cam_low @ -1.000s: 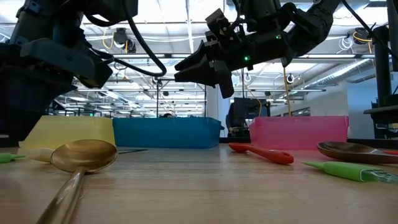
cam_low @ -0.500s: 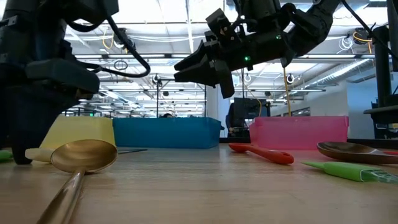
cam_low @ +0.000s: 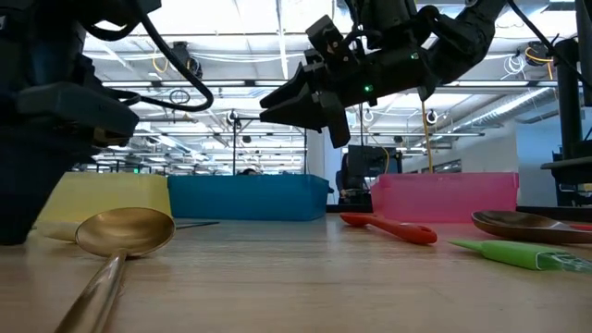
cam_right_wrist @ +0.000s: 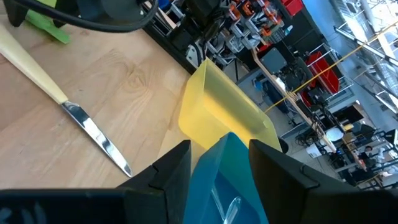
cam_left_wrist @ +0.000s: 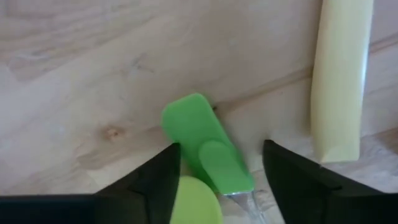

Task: Pick & Place Kitchen Items
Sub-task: Put the left green spatula into the blue bin

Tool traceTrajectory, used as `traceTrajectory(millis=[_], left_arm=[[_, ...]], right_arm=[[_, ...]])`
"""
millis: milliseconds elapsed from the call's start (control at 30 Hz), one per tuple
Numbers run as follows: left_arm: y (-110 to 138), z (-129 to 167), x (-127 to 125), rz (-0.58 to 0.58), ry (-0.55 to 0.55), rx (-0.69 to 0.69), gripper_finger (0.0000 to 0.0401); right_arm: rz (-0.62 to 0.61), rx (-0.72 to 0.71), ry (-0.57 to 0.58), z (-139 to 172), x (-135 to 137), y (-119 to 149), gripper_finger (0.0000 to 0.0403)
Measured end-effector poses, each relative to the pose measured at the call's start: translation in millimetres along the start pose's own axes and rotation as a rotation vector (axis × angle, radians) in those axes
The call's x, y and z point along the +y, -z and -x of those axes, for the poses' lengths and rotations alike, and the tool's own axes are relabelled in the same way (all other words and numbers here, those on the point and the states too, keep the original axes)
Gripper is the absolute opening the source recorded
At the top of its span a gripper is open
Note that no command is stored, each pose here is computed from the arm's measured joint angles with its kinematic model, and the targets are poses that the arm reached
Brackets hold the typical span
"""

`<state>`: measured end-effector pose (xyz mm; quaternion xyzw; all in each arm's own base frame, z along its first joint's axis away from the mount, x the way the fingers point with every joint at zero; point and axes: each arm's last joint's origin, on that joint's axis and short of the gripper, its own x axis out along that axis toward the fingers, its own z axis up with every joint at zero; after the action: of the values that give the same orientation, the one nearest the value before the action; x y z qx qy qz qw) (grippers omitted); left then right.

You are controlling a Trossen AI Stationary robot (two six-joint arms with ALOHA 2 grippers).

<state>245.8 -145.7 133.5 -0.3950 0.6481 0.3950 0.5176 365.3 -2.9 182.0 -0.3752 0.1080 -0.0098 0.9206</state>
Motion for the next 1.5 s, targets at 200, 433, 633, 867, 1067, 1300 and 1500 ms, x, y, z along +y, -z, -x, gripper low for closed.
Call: traceTrajectory(millis=[200, 433, 633, 867, 1067, 1300, 1500], left_arm=[[1.3, -0.5, 0.6, -0.001, -0.007, 0.009, 0.0129], [-3.3, -0.3, 2.6, 0.014, -0.030, 0.010, 0.0054], [-12.2, 0.8, 0.9, -0.022, -0.019, 0.011, 0.0026], [-23.1, 22.5, 4.2, -0.046, 0.047, -0.085, 0.0026], [-33.6, 68.8, 14.8, -0.039, 0.086, -0.279, 0.0028], [-60.3, 114.3, 8.0, -0.190, 0.113, -0.606, 0.0031], [-100.7, 138.5, 6.0, -0.333, 0.062, -0.725, 0.0031]], right_arm=[[-0.012, -0.001, 0.000, 0.0, -0.1, -0.1, 0.0157], [-0.011, -0.001, 0.001, 0.0, -0.2, -0.2, 0.0157], [-0.010, -0.001, 0.001, 0.0, -0.2, -0.2, 0.0157], [-0.011, -0.001, 0.000, 0.0, -0.1, -0.1, 0.0157], [-0.020, 0.010, -0.009, 0.0, 0.8, 0.9, 0.0157], [-0.044, 0.041, -0.034, 0.1, 3.5, 3.7, 0.0157], [-0.100, 0.081, -0.056, 4.7, 11.3, 12.8, 0.0157]])
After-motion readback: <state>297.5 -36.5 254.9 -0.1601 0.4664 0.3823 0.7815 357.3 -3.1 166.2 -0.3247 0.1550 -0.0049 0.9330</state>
